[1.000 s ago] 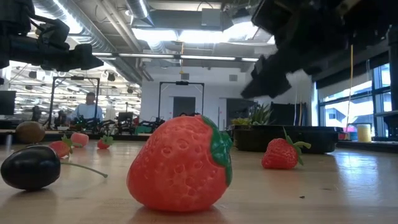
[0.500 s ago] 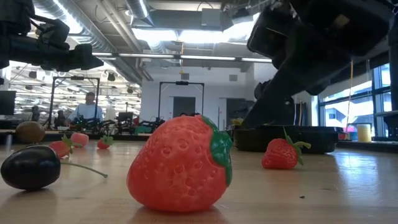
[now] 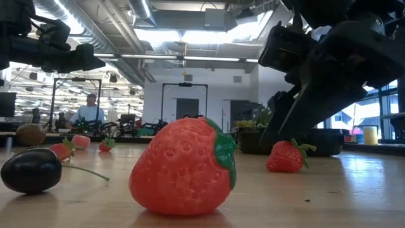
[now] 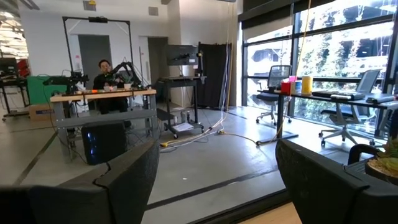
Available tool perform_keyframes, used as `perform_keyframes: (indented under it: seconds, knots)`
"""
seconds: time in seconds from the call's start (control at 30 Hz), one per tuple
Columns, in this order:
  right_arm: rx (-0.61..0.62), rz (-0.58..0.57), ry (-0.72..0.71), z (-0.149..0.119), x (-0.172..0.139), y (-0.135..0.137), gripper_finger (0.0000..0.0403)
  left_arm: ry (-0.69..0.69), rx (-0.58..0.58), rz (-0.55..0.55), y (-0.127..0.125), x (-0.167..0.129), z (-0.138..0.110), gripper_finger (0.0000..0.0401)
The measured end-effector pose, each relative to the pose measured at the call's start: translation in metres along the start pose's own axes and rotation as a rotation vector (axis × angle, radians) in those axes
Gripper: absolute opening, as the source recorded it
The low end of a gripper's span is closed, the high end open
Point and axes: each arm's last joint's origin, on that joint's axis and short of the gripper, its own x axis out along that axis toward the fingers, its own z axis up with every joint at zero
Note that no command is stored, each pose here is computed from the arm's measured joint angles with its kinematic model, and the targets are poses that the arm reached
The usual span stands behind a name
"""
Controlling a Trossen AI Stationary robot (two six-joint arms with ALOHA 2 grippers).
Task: Pick and placing Produce into tupperware
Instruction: Put the red strawberry into the of the black bin
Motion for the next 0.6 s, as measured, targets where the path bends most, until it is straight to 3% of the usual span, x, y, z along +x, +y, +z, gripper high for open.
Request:
perform_keyframes:
  seconds: [0.6]
  knots:
    - [-0.006, -0.032, 0.021, -0.015, 0.017, 0.009, 0.0333, 0.000, -0.013, 0.000, 0.000, 0.000, 0.000, 0.0315]
